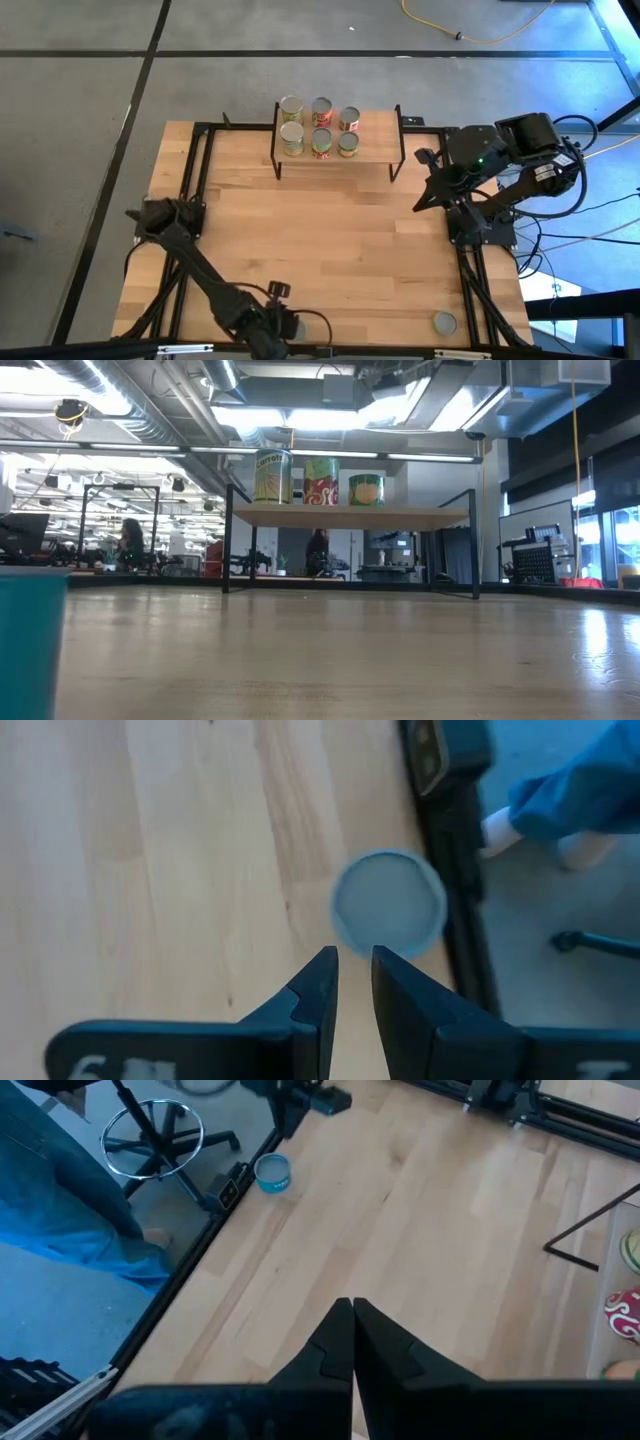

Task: Pick and place cans onto a shelf
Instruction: Move the canned tuna to the center of the table

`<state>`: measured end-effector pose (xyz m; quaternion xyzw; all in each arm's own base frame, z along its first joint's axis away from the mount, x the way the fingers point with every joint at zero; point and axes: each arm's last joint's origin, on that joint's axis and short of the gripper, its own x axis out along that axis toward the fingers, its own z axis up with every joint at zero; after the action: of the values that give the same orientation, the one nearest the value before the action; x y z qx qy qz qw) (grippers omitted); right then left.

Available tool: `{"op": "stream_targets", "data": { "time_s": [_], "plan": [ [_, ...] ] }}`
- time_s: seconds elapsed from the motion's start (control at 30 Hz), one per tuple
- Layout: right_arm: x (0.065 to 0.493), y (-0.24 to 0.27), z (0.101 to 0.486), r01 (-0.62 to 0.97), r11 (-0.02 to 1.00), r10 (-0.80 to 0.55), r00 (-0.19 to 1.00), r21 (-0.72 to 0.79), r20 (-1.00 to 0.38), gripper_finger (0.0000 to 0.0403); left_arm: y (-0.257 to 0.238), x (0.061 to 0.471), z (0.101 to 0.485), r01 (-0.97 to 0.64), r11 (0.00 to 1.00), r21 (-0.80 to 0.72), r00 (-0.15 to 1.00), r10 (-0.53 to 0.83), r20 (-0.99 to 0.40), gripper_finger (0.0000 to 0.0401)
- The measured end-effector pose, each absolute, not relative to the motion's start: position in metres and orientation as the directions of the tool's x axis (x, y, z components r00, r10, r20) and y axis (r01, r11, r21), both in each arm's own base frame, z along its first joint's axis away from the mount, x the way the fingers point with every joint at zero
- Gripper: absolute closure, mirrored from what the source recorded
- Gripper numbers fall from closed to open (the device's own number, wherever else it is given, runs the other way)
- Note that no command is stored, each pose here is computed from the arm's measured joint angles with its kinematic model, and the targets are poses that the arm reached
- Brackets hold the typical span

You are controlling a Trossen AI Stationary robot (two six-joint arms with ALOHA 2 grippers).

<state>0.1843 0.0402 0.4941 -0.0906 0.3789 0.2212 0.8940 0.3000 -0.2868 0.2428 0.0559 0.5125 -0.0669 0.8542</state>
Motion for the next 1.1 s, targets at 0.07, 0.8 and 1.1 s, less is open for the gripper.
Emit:
{"op": "stream_targets", "data": {
  "time_s": [0.07,0.8,1.1],
  "plan": [
    [0.184,0.04,0.494,-0.465,0.885,0.326,0.615,0.004,-0.718,0.0397,-0.288,0.307,0.23,0.16,0.986,0.044,0.459,-0.034,-0.888,0.0342],
    [0.184,0.04,0.494,-0.468,0.884,0.326,0.613,0.002,-0.72,0.0397,-0.279,0.34,0.198,0.32,0.943,0.093,0.443,-0.062,-0.895,0.0342],
    [0.184,0.04,0.494,-0.468,0.884,0.326,0.613,0.002,-0.72,0.0397,-0.28,0.341,0.198,0.317,0.944,0.089,0.447,-0.066,-0.892,0.0342]
  ]
}}
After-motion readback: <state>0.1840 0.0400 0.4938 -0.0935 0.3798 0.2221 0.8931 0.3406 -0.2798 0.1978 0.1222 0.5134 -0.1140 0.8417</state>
